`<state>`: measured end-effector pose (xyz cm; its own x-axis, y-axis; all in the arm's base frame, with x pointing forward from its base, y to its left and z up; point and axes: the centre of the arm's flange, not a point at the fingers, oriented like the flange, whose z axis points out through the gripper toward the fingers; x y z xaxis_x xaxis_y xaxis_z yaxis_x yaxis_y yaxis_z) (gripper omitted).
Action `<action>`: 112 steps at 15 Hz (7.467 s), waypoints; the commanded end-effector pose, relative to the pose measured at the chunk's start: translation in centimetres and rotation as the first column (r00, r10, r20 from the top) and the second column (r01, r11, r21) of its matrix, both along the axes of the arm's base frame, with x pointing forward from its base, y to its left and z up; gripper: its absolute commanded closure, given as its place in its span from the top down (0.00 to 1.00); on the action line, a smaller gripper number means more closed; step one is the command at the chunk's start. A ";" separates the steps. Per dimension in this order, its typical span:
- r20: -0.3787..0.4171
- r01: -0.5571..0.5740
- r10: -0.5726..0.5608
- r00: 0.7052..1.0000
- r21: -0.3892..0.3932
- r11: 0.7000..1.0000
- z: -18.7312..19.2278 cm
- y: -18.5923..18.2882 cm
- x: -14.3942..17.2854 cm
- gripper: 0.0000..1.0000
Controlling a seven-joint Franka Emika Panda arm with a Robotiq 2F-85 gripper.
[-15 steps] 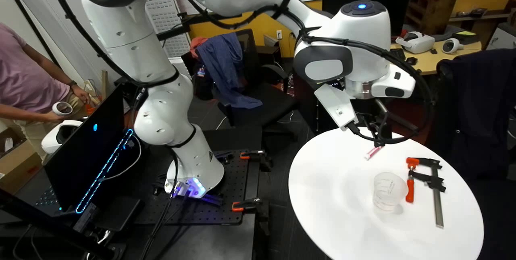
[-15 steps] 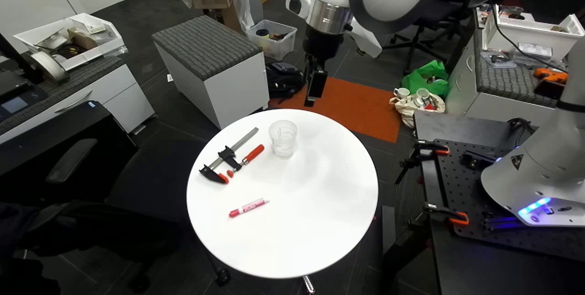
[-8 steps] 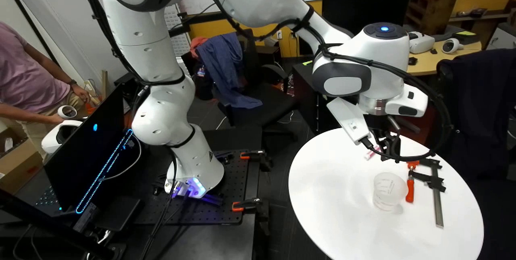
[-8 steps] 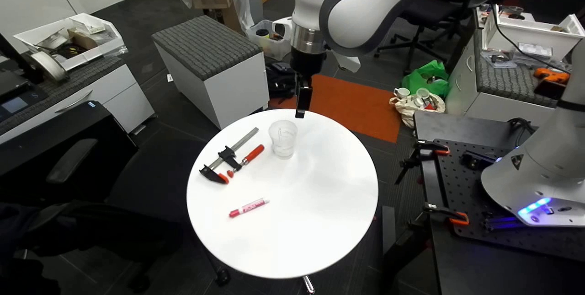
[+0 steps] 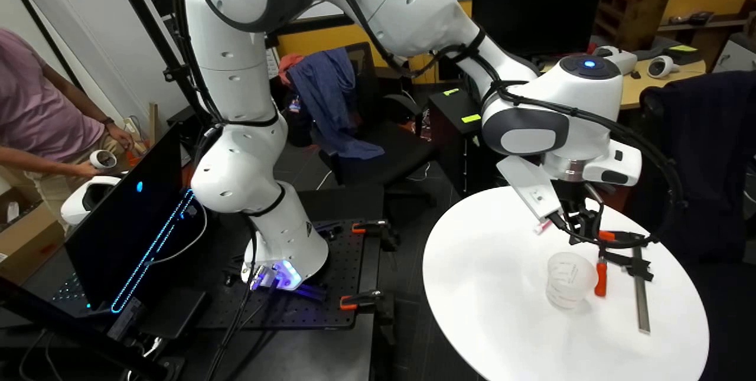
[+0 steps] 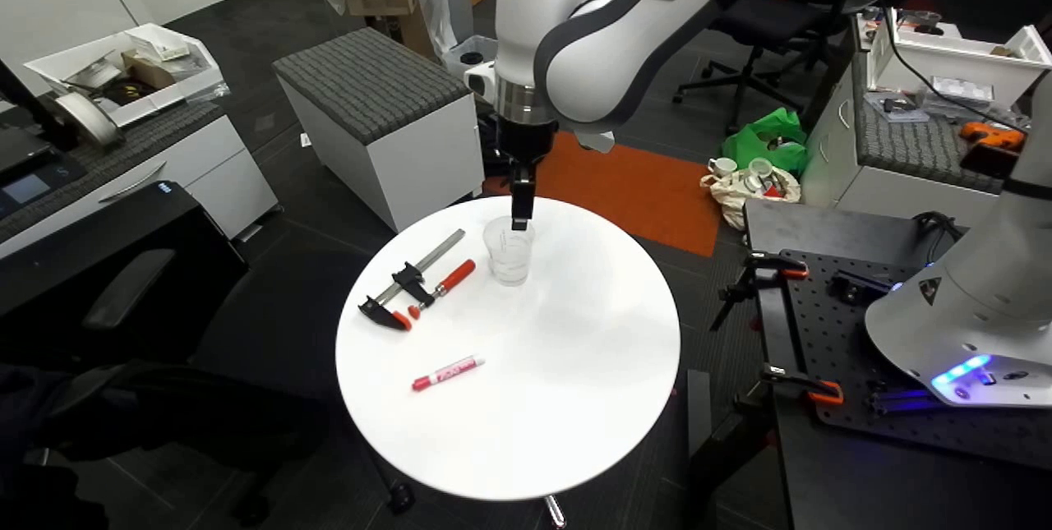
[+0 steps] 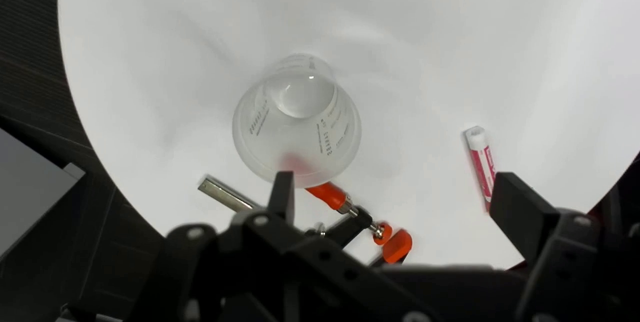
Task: Move the clear cup to the left
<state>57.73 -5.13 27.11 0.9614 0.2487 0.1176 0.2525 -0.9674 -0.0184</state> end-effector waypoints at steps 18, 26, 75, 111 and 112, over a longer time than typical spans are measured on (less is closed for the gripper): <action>-0.050 0.010 -0.008 0.999 0.029 1.000 -4.6 0.3 2.4 1.00; -0.065 0.017 -0.015 0.998 0.032 0.999 -7.8 -0.4 5.4 1.00; -0.137 -0.155 0.143 0.980 -0.081 0.985 -7.2 4.6 1.0 0.02; -0.054 -0.568 0.571 0.819 -0.207 0.796 -10.2 15.8 -9.3 0.02; -0.053 -0.572 0.575 0.817 -0.211 0.793 -9.9 16.2 -9.4 0.02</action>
<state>49.74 10.18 15.79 0.6392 0.7690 -0.0081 0.7628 -0.6327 0.1339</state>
